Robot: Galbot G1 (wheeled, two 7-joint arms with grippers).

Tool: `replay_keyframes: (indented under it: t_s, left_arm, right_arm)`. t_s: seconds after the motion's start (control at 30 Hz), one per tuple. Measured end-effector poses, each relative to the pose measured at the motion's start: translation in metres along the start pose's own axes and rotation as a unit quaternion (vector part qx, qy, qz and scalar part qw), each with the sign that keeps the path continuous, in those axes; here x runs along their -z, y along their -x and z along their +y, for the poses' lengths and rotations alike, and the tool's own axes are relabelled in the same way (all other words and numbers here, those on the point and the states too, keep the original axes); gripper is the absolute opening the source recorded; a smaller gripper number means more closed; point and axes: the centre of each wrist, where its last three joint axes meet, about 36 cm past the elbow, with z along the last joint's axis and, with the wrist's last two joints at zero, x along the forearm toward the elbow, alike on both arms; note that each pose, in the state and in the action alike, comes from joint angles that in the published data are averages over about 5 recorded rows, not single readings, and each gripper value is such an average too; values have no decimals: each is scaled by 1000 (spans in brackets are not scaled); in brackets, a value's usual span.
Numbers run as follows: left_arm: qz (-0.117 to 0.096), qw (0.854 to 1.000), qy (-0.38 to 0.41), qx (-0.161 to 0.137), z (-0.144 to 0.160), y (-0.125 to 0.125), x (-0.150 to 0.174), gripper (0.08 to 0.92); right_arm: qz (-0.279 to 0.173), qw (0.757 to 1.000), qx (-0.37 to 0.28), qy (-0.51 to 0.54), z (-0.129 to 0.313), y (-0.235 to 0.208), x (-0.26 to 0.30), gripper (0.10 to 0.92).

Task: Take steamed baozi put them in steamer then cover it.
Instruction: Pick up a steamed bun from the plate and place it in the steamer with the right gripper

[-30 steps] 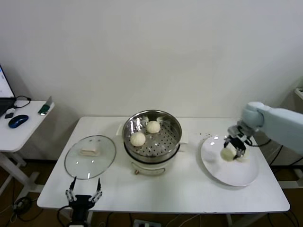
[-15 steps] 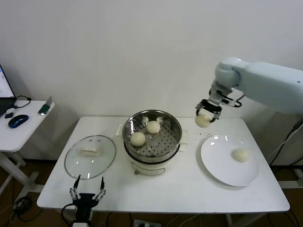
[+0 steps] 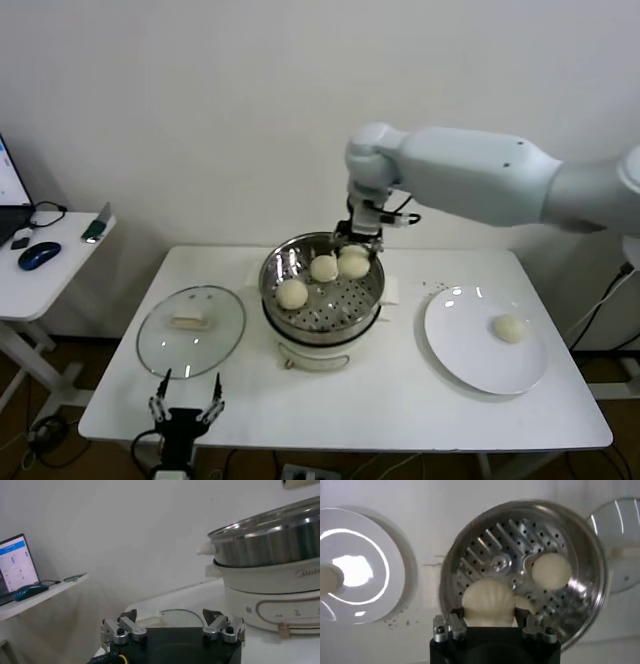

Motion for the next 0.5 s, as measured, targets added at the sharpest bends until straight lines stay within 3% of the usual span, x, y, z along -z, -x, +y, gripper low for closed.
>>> replay_keyframes:
  t_s: [0.5]
  left_arm:
    - [0,1000,-4,3,-2,5,-2,823]
  right_arm:
    - [-35,996,30,-69,-37,54,37,677]
